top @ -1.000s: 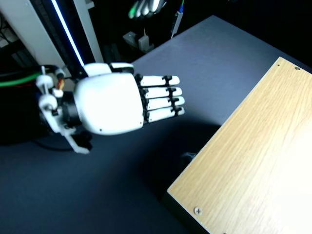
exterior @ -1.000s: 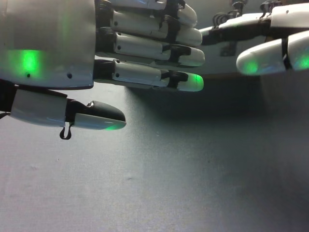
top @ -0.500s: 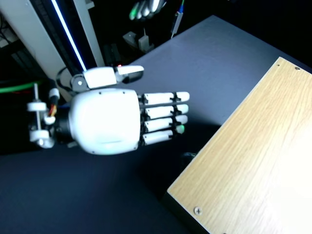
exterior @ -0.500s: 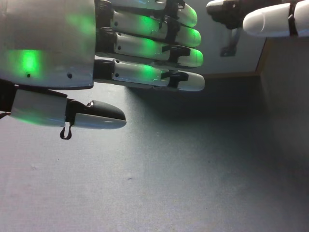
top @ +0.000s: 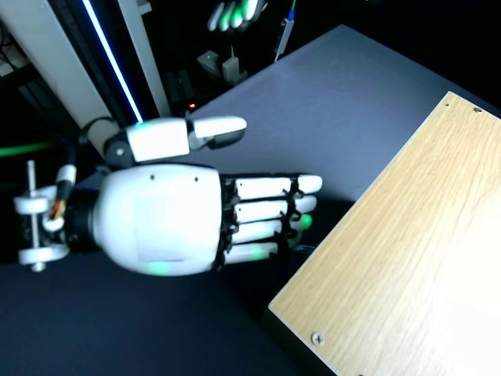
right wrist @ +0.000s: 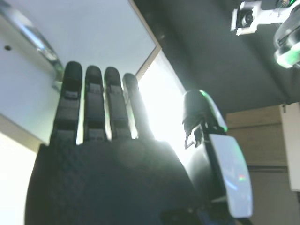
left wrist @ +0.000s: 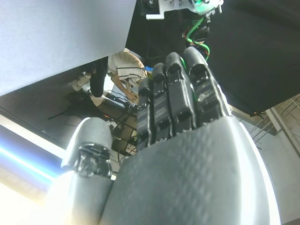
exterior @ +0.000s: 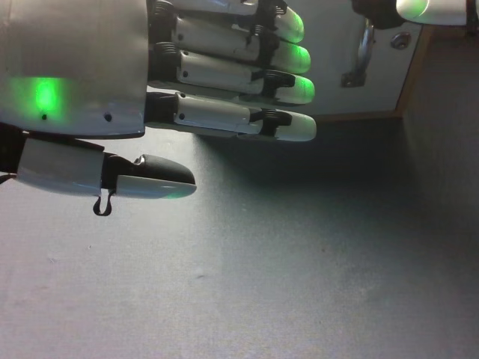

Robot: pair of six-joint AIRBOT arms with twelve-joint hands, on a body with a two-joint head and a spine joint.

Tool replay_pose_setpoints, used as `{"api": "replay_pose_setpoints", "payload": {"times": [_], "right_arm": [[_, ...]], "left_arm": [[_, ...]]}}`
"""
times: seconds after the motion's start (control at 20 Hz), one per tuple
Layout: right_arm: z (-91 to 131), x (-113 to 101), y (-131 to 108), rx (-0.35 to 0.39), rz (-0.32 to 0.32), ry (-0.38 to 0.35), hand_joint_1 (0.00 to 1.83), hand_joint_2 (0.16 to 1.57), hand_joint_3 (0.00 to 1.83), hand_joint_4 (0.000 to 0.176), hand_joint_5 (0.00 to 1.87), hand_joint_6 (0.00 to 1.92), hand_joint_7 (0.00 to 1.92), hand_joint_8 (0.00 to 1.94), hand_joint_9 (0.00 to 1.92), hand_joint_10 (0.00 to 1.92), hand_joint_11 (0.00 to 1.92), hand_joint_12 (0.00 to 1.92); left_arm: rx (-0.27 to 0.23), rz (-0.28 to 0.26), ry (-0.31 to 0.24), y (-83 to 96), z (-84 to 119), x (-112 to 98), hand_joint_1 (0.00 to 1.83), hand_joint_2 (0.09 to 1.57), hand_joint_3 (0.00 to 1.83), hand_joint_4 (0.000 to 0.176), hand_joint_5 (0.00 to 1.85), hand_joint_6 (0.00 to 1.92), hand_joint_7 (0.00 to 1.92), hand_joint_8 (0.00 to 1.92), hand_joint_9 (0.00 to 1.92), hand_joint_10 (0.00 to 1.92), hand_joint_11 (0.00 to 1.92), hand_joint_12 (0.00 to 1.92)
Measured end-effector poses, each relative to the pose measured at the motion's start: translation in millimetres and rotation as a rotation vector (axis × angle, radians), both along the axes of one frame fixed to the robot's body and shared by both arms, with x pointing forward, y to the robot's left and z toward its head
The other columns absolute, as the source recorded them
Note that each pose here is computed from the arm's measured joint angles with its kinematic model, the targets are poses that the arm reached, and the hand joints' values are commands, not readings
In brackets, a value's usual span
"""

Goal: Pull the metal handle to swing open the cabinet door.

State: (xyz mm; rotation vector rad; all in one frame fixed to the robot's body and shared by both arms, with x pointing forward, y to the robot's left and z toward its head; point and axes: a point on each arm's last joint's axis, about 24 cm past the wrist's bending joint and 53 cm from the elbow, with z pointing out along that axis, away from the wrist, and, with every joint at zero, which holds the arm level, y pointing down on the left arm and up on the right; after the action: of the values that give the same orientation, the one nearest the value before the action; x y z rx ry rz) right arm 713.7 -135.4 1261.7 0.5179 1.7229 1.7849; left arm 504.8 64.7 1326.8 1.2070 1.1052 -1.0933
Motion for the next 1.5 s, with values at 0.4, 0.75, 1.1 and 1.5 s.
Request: {"api": "replay_pose_setpoints", "payload": {"times": [0.4,0.75,1.1,1.5], "right_arm": [[1,-1,-13,-0.003,-0.024,0.007,0.00,1.38,0.00,0.000,0.15,0.01,0.16,0.01,0.14,0.01,0.00,0.52],[-12,-15,-15,-0.025,-0.009,0.034,0.00,1.40,0.00,0.000,0.12,0.00,0.14,0.00,0.11,0.00,0.00,0.42],[-27,-6,-28,-0.042,-0.081,0.093,0.00,1.40,0.00,0.000,0.15,0.01,0.17,0.00,0.14,0.00,0.00,0.45],[-38,4,-40,-0.036,-0.146,0.163,0.00,1.40,0.00,0.000,0.16,0.00,0.17,0.00,0.14,0.00,0.00,0.45]], "left_arm": [[0.000,0.000,0.000,0.0,0,0,0.00,1.57,0.05,0.000,0.24,0.00,0.26,0.00,0.26,0.01,0.01,0.60],[0.000,0.001,0.000,0.0,0,0,0.00,1.57,0.06,0.000,0.24,0.00,0.27,0.00,0.24,0.00,0.00,0.57],[0.000,0.000,0.001,0.0,0,0,0.00,1.57,0.08,0.000,0.24,0.00,0.28,0.00,0.24,0.00,0.00,0.61],[-0.001,0.000,0.001,0.0,0,0,0.00,1.57,0.05,0.000,0.25,0.00,0.30,0.00,0.27,0.00,0.00,0.64]]}}
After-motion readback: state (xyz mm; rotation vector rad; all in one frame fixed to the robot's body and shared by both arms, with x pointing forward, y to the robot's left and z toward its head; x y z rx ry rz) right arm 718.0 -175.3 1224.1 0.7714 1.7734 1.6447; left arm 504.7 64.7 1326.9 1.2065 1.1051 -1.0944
